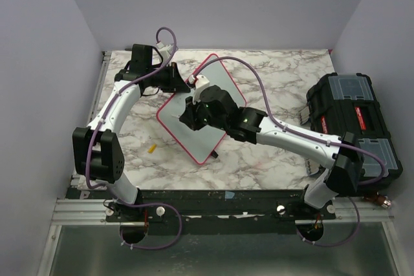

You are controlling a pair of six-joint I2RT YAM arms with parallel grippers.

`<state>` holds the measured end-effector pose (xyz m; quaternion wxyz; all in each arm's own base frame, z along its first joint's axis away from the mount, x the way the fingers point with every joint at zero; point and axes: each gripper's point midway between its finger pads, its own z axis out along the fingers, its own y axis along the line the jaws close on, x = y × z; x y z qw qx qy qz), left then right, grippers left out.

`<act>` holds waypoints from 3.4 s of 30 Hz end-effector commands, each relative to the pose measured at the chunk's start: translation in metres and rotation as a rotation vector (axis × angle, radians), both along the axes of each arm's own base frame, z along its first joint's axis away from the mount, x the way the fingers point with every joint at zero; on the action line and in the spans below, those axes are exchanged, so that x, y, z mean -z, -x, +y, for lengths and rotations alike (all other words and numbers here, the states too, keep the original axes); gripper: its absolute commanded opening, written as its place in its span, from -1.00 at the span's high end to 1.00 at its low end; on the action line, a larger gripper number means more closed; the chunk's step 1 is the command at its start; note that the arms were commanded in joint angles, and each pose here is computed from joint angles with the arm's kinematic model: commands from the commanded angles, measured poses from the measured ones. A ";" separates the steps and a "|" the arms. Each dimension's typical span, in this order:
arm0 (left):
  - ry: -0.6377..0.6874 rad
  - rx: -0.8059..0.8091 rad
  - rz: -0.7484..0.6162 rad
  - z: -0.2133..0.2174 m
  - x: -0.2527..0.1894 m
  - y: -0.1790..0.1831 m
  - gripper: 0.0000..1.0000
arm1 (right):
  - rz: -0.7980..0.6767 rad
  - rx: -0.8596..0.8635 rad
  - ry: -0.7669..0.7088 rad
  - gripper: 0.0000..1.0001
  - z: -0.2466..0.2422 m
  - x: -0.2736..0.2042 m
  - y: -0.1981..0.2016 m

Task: Write a sentence on the whiteboard

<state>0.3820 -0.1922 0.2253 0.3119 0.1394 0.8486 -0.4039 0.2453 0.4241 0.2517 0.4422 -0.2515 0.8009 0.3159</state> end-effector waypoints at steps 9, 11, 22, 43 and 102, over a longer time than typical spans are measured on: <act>-0.096 0.001 -0.156 0.007 -0.010 -0.004 1.00 | -0.029 0.007 0.041 0.99 0.020 -0.003 -0.009; -0.096 0.001 -0.159 0.007 -0.011 -0.003 1.00 | -0.028 0.008 0.044 0.99 0.020 -0.002 -0.009; -0.100 0.000 -0.164 0.006 -0.013 -0.001 1.00 | -0.005 0.005 0.075 0.99 0.014 0.016 -0.005; -0.105 -0.005 -0.165 0.006 -0.015 -0.001 1.00 | 0.064 0.010 0.122 0.99 -0.010 0.044 0.013; -0.120 -0.001 -0.173 0.003 -0.014 0.004 1.00 | -0.043 0.147 0.062 0.99 0.008 0.015 -0.027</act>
